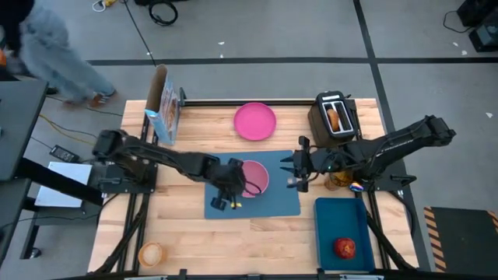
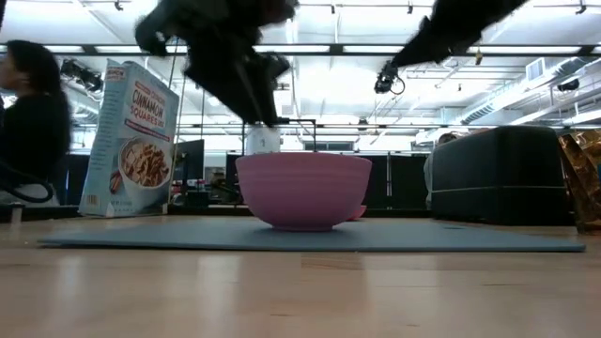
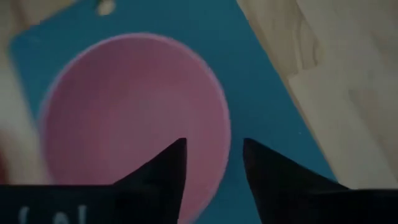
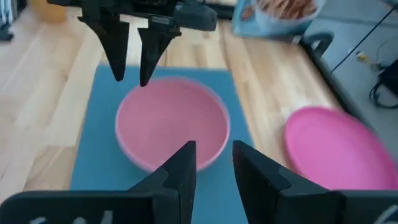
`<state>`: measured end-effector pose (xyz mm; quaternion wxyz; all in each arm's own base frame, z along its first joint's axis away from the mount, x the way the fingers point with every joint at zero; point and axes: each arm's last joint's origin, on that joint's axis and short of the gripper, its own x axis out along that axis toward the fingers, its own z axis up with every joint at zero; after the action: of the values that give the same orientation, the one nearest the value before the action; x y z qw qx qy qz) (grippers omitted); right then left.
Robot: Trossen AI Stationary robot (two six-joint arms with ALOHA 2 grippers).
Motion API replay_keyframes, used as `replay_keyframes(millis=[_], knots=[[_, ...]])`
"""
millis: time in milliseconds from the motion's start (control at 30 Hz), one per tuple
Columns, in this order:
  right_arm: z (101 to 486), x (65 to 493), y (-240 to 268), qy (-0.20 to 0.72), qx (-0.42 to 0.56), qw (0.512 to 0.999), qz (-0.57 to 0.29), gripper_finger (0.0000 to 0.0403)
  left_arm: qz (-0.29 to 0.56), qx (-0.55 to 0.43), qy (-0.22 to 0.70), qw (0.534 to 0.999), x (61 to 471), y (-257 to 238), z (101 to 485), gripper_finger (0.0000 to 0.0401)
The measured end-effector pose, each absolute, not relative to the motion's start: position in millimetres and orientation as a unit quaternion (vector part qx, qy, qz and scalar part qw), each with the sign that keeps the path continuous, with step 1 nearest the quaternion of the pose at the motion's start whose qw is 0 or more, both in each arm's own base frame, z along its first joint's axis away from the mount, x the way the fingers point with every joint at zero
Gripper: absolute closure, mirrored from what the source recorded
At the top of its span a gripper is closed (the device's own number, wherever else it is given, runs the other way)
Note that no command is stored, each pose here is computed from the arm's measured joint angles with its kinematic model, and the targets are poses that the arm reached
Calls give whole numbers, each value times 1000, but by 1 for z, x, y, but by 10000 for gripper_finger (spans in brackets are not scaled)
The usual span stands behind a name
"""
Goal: Arrange a breakfast setting
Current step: Put the pink plate on the bottom left of the blue placemat
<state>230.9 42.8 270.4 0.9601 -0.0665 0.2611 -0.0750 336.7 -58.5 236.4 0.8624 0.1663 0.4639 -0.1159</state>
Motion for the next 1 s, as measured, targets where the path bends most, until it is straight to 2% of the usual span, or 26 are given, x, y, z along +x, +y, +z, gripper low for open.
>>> replay_keyframes(millis=[233,400,567,700,833,1000], knots=[[280,236,26,243,-71,960,-116,275,-98,148,421,889,302,-41,289,218],[268,251,8,260,-55,956,-125,241,-125,129,333,926,274,-37,315,224],[254,271,-16,306,-68,939,-141,217,-116,101,260,953,241,-28,298,229],[257,290,-44,345,-89,922,-151,214,-92,74,235,965,220,-19,277,229],[243,311,-75,379,-91,914,-109,219,-76,67,213,972,209,-13,264,229],[202,334,-110,431,-86,896,-64,228,-68,62,223,970,206,-10,248,229]])
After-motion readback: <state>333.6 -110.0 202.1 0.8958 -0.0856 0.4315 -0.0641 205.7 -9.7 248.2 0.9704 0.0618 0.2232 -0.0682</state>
